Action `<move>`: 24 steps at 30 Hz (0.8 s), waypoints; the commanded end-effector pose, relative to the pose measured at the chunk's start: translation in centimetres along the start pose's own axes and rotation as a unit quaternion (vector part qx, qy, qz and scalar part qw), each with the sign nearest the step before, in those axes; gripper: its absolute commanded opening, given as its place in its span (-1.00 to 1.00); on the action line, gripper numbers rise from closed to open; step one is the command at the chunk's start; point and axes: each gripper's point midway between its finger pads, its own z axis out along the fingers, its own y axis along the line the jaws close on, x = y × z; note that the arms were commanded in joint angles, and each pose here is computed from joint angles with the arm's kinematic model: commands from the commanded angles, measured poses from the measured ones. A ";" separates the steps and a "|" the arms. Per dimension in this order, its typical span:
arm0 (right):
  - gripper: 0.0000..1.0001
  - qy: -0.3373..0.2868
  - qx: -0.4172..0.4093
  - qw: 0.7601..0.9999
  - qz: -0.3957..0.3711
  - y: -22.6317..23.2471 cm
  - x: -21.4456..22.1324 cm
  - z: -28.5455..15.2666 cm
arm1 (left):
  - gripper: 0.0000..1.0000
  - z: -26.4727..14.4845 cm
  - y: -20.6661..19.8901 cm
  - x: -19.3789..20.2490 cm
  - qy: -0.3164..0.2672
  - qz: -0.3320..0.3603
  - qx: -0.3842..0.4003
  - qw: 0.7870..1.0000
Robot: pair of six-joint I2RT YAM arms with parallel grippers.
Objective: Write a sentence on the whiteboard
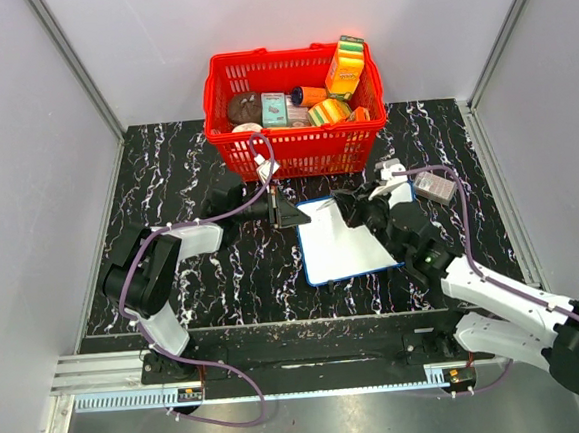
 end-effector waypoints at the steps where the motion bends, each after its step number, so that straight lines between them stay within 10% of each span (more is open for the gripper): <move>1: -1.00 -0.052 -0.006 0.999 0.001 1.4 -3.8 1.2 | -1.00 0.3 0.3 -1.6 -0.019 0.071 0.000 0.997; 24: -1.00 -0.043 0.039 0.998 -0.008 -0.4 -2.4 2.1 | -1.00 0.3 0.3 -1.6 -0.017 0.070 0.002 0.997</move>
